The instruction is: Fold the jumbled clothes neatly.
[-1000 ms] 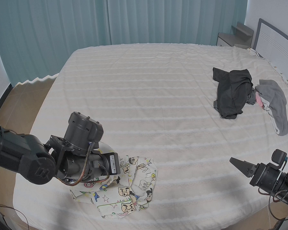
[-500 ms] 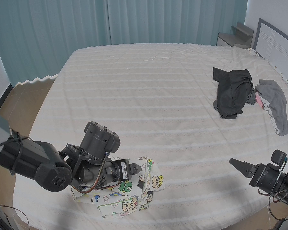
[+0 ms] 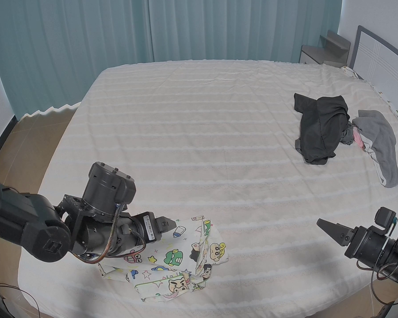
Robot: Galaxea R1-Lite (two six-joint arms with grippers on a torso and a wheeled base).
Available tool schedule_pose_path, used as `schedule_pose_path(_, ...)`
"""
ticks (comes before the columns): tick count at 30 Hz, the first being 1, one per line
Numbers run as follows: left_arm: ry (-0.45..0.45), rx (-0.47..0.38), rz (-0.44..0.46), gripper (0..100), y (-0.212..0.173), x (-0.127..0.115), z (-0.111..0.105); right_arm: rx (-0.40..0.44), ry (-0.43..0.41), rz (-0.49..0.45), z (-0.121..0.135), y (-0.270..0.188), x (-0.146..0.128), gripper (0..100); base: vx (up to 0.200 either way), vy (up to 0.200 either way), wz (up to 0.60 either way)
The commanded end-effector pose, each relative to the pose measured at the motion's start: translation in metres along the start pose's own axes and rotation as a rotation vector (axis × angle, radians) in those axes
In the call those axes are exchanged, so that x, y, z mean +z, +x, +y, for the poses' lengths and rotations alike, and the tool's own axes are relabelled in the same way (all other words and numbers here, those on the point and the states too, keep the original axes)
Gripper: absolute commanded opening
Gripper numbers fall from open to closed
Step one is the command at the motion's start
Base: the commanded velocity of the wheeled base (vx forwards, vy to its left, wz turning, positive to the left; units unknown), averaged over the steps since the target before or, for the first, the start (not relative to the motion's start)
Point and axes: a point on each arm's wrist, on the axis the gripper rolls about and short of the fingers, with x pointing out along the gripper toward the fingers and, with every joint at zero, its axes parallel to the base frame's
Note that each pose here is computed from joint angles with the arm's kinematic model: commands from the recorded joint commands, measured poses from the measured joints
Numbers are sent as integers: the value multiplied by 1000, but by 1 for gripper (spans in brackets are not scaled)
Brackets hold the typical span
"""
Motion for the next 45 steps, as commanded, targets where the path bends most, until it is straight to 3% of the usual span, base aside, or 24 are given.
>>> schedule_pose_path(1, -75, -17, -16, 100, -19, 8, 21, -10, -1, 17, -3, -2, -4, 100, 0, 200, 0)
schedule_pose_path(10, -155, -93, -40, 100, -36, 14, 51, -11, 1, 22, -3, -1, -4, 100, 0, 200, 0)
schedule_pose_path(20, -195, -115, -69, 100, -40, 2, 62, -24, -5, 64, -4, -1, -9, 100, 0, 200, 0)
schedule_pose_path(25, -231, -152, -60, 100, -51, -3, 72, 24, -23, 155, 3, 4, -20, 100, 0, 160, 0)
schedule_pose_path(29, -252, -186, -41, 100, -58, -6, 75, 11, -57, 263, 10, 33, -34, 100, 0, 0, 0)
schedule_pose_path(34, -268, -169, -21, 100, -57, -13, 80, 8, -99, 403, 20, 70, -62, 100, 0, 0, 0)
schedule_pose_path(45, -265, -187, -7, 100, -61, -24, 86, 17, -149, 497, 25, 119, -104, 100, 0, 0, 0)
